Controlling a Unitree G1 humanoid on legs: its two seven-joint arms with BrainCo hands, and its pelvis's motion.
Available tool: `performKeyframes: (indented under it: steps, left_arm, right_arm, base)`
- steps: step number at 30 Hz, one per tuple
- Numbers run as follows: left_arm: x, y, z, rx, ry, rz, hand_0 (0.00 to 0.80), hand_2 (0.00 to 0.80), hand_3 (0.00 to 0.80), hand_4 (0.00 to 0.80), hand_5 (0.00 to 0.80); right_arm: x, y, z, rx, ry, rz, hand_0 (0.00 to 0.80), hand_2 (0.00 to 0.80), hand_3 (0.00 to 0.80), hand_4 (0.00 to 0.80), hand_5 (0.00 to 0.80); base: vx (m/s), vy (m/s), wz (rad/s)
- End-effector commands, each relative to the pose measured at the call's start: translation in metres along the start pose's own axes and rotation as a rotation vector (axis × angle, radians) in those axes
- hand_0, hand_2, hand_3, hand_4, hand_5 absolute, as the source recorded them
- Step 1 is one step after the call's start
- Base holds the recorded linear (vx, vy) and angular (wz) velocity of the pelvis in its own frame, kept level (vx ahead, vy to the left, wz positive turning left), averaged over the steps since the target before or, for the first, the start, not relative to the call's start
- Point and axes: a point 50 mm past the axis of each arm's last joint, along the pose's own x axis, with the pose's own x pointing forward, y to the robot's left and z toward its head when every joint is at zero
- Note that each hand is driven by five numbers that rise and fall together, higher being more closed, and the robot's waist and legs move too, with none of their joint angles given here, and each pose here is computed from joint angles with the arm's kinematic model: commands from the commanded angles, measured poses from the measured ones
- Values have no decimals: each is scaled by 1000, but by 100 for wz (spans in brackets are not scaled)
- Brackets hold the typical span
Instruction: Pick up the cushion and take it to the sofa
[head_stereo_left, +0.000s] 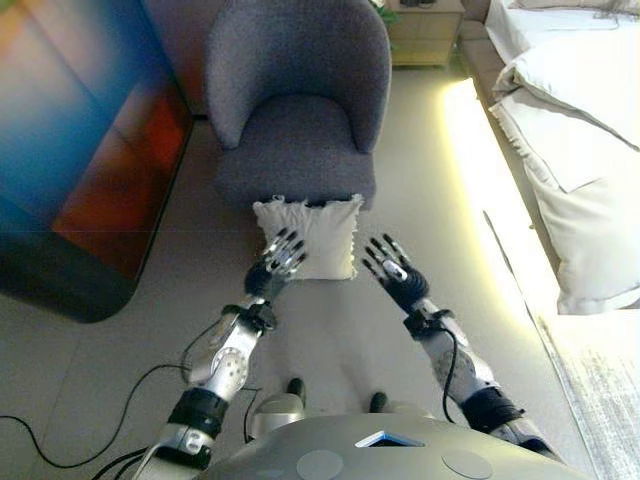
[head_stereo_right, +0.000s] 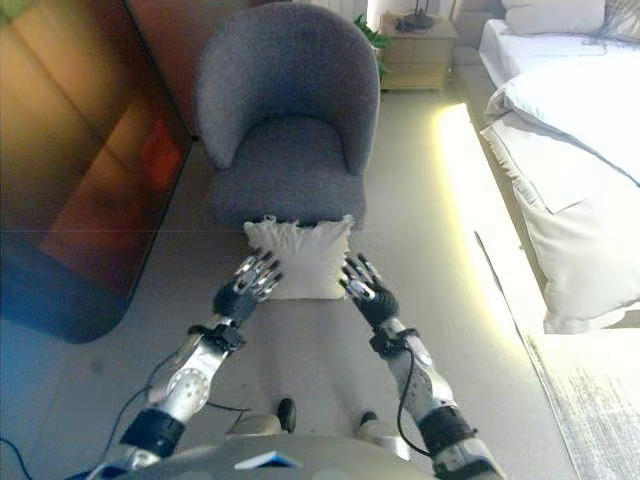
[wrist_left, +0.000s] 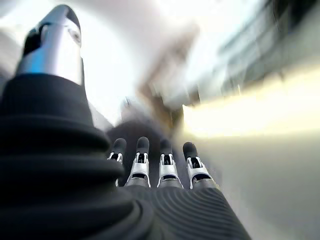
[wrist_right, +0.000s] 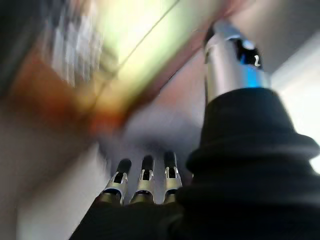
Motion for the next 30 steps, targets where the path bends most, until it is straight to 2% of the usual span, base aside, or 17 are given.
performKeyframes:
  steps: [1, 4, 7, 9, 15, 30]
  left_arm:
    - [25, -29, 2, -170, -42, -201, 0, 0, 0, 0, 0]
    - [17, -23, -4, -256, -39, -205, 0, 0, 0, 0, 0]
    - [12, -27, -11, -466, -59, -266, 0, 0, 0, 0, 0]
    - [8, -27, -15, -513, -69, -276, 0, 0, 0, 0, 0]
    - [2, -21, -14, -473, -79, -225, 0, 0, 0, 0, 0]
    - [1, -13, -5, -425, -134, -168, 0, 0, 0, 0, 0]
  right_arm:
    - [23, 32, 3, 137, -51, 226, 0, 0, 0, 0, 0]
    - [16, 35, -1, 295, -65, 317, 0, 0, 0, 0, 0]
    - [13, 39, -3, 426, -95, 388, 0, 0, 0, 0, 0]
    - [11, 38, -5, 424, -97, 397, 0, 0, 0, 0, 0]
    - [5, 31, -3, 351, -94, 358, 0, 0, 0, 0, 0]
    - [5, 29, 0, 342, -102, 343, 0, 0, 0, 0, 0]
  base:
    - [0, 0, 0]
    - [0, 0, 0]
    - [0, 0, 0]
    - [0, 0, 0]
    - [0, 0, 0]
    - [0, 0, 0]
